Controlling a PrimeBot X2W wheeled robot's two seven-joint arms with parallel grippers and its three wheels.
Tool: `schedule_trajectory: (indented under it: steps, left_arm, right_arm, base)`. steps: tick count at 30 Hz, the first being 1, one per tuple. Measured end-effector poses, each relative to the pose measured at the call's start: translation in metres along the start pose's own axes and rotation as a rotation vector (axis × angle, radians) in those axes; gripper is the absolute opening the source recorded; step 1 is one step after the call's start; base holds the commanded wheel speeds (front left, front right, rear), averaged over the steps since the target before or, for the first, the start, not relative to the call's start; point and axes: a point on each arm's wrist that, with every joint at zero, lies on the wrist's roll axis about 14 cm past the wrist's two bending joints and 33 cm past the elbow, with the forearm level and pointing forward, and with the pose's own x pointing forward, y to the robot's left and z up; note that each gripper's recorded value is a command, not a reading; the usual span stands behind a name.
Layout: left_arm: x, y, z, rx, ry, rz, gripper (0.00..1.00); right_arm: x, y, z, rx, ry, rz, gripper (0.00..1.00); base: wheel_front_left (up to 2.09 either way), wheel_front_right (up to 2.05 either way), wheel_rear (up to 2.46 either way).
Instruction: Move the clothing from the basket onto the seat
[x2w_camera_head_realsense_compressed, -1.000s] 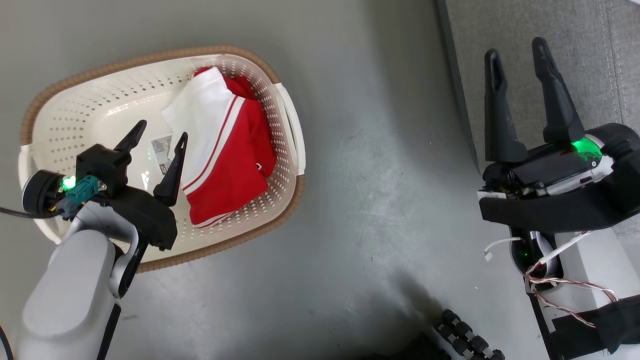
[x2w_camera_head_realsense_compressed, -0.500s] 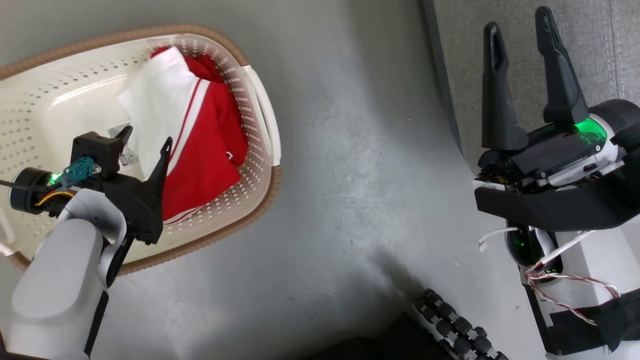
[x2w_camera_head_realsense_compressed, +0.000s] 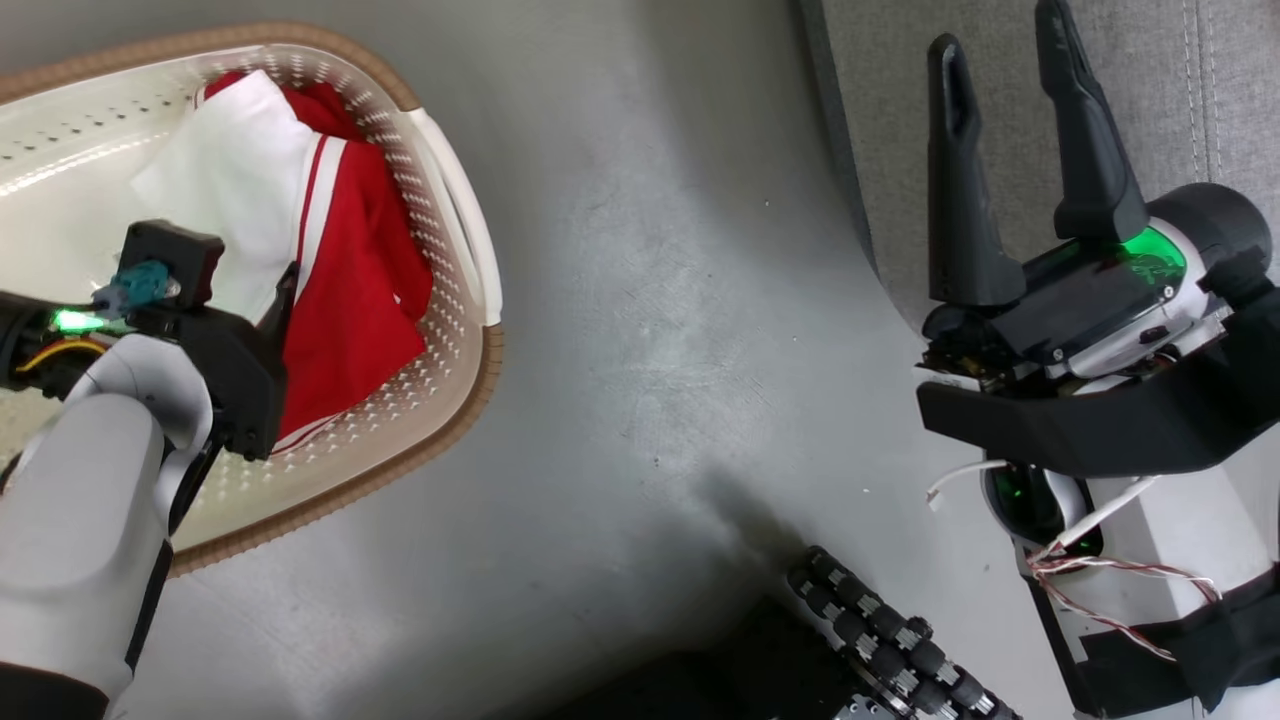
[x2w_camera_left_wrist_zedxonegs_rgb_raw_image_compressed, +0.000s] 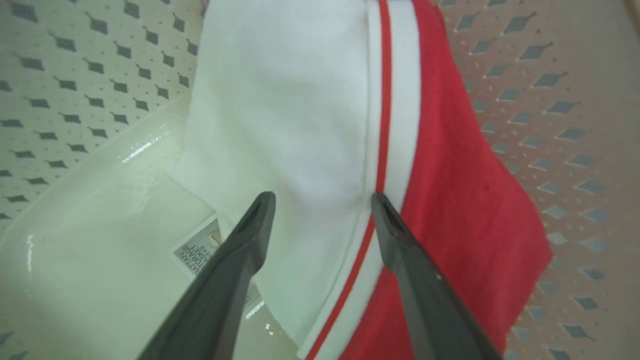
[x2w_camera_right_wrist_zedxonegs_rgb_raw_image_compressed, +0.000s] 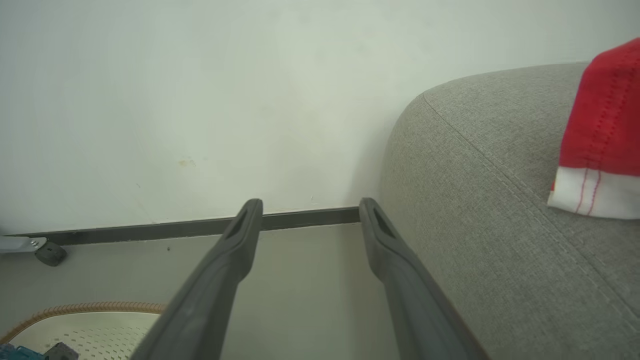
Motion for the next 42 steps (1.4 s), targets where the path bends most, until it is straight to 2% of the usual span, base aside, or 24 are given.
schedule_trajectory:
  steps: [4,9,20,22,23,30,42]
  left_arm:
    - [0.009,-0.005,-0.011,0.058,0.072,-0.029,1.00]
    - [0.018,-0.014,-0.022,0.074,0.129,-0.056,1.00]
    - [0.021,-0.003,-0.039,0.094,0.260,-0.027,1.00]
    - [0.021,-0.004,-0.035,0.097,0.253,-0.031,0.15]
    - [0.021,-0.004,-0.035,0.094,0.252,-0.032,0.00]
    - [0.019,-0.009,-0.030,0.078,0.239,-0.041,0.00]
    - [0.002,-0.009,0.006,0.052,0.111,-0.026,0.00]
  right_arm:
    - [-0.003,0.001,-0.006,0.012,0.021,-0.004,1.00]
    - [-0.006,-0.006,-0.009,0.001,0.037,-0.028,1.00]
    - [-0.008,-0.009,-0.008,-0.001,0.039,-0.049,1.00]
    - [-0.008,-0.010,-0.007,-0.001,0.038,-0.053,1.00]
    - [-0.008,-0.010,-0.008,-0.001,0.039,-0.054,1.00]
    - [-0.008,-0.012,-0.006,-0.003,0.037,-0.063,1.00]
    - [-0.008,-0.015,0.017,-0.001,-0.013,-0.073,1.00]
  base:
    - [0.00,0.00,0.00]
    - [0.00,0.00,0.00]
    - [0.00,0.00,0.00]
    - [0.00,0.00,0.00]
    - [0.00,0.00,0.00]
    - [0.00,0.00,0.00]
    - [0.00,0.00,0.00]
